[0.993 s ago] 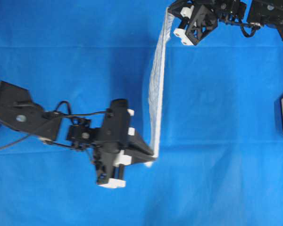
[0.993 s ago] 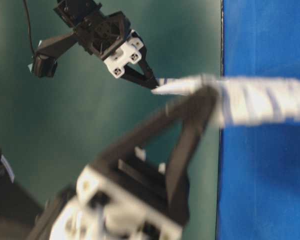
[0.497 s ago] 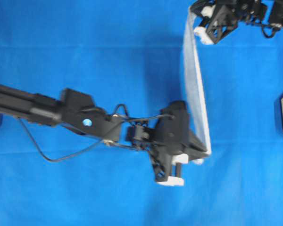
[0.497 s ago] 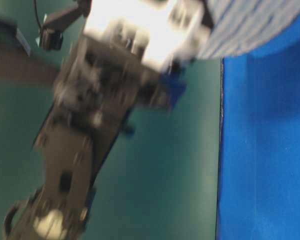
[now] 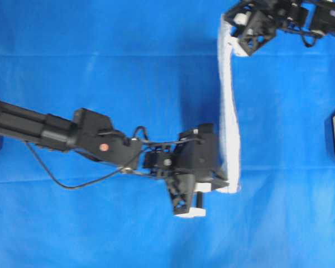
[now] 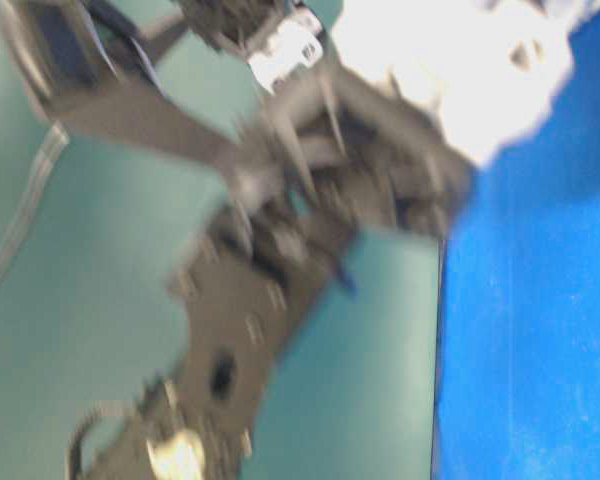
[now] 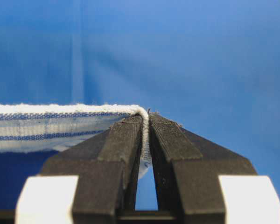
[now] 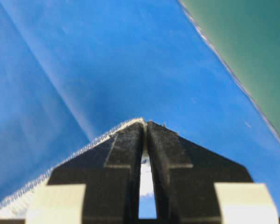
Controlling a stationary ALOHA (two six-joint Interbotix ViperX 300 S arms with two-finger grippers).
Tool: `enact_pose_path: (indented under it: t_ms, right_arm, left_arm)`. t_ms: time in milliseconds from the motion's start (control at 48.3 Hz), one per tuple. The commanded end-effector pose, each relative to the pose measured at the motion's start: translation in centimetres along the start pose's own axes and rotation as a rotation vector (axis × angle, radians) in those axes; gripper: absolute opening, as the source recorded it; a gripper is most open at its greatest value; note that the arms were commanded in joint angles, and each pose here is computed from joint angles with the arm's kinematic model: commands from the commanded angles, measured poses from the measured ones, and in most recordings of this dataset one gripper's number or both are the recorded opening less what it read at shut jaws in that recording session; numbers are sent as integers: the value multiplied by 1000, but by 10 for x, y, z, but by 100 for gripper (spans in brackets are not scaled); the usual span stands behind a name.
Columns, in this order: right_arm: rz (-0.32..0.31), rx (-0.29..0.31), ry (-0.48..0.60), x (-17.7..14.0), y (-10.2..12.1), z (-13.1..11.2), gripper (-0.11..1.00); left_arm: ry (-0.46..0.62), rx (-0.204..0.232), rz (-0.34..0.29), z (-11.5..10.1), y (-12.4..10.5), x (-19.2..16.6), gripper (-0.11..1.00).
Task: Fold the blue towel.
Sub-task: 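Lay the strip down vertically in the center with both grippers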
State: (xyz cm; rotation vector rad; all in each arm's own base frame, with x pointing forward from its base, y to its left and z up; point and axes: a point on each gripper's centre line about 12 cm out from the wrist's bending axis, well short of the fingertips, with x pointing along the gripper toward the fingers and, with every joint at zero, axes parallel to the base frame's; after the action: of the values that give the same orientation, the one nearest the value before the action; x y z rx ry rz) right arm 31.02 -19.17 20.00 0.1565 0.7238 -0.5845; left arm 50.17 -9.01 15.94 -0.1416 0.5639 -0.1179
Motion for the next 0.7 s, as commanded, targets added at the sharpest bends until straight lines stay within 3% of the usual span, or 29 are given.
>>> enact_pose_path:
  t_ms: [0, 248, 683]
  right_arm:
    - [19, -4, -30, 12, 8, 18, 5]
    - [51, -37, -18, 44, 30, 33, 5]
    - [60, -50, -14, 47, 38, 36, 6]
  left_arm:
    - [-18, -30, -17, 3, -8, -20, 3]
    - [49, -105, -16, -35, -9, -40, 3]
    - [45, -110, -14, -44, -6, -46, 3]
